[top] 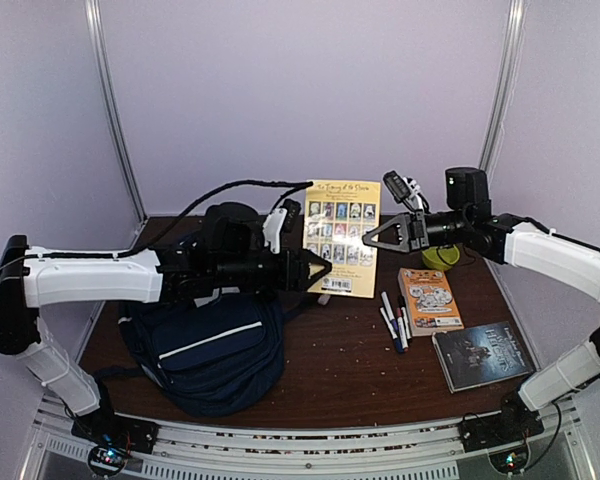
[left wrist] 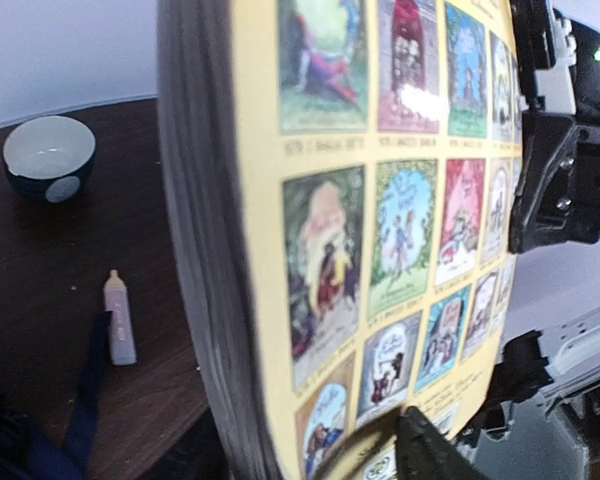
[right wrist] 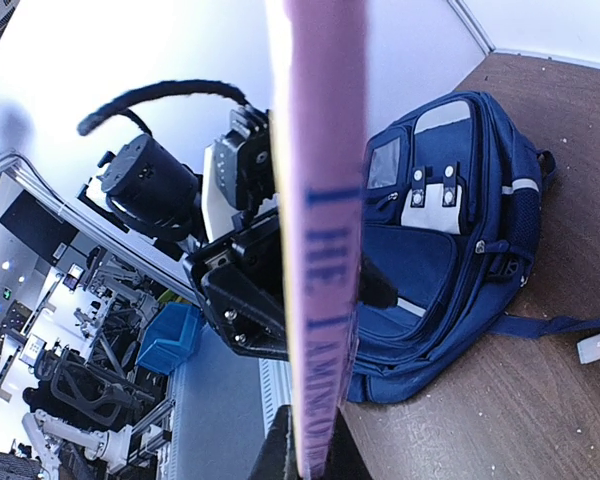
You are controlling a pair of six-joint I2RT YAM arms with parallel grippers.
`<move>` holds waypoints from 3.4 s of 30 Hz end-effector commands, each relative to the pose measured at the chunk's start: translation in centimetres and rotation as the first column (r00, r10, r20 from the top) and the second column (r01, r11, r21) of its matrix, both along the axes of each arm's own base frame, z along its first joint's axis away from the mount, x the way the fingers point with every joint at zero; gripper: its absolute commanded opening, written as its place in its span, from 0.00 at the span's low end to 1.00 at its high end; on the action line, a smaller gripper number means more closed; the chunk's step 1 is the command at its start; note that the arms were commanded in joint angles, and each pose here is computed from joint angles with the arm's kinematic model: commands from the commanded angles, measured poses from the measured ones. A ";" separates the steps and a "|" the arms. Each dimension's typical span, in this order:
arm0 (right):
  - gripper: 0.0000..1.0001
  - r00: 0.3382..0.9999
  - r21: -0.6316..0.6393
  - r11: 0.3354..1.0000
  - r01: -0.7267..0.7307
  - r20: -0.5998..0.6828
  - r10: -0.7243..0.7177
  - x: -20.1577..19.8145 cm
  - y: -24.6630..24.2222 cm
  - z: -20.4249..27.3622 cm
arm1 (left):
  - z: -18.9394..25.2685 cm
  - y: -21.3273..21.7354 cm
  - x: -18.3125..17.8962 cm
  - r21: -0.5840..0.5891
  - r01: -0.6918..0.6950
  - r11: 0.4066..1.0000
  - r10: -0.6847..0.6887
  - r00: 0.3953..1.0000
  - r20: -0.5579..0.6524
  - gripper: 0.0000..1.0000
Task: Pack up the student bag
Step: Pass from the right arm to the left, then pick up the largest pocket of the bag from the student bag.
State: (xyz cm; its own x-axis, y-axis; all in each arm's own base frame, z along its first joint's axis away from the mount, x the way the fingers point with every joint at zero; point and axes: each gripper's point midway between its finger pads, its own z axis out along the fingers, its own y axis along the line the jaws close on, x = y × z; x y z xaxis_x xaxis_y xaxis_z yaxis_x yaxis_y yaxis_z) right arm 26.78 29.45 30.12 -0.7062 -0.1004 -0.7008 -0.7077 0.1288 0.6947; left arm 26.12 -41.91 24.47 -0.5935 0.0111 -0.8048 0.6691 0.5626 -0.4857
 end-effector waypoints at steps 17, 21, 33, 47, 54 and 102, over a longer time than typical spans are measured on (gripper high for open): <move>0.00 0.996 0.045 0.999 0.025 0.084 -0.029 0.6 -1.0 1.8 | 2.6 -0.2 -2.6 -0.293 0.228 0.929 -0.240 0.971 -0.007 0.05; 0.00 0.996 0.042 0.999 0.026 0.085 -0.029 0.6 -1.0 1.6 | 2.9 -0.5 -3.4 -0.317 0.270 0.909 -0.287 0.958 -0.004 0.00; 0.47 0.975 -0.141 0.988 0.068 0.217 -0.037 1.6 -2.0 -0.8 | 1.5 8.5 -3.2 0.013 -0.022 1.000 0.024 0.985 -0.169 0.00; 0.22 0.773 -0.546 0.836 -0.055 0.507 0.382 -2.9 6.4 -8.1 | -1.0 25.0 -4.8 0.309 -0.339 0.888 0.436 0.835 -0.335 0.00; 0.21 0.585 -0.711 0.677 -0.191 0.471 0.660 -8.0 13.1 -13.4 | -1.1 28.9 -6.2 0.369 -0.396 0.841 0.521 0.778 -0.352 0.00; 0.00 0.697 -0.481 0.867 0.131 0.666 0.264 0.8 24.3 -3.7 | 7.8 25.7 -18.1 -0.006 0.033 0.999 -0.032 0.917 -0.397 0.00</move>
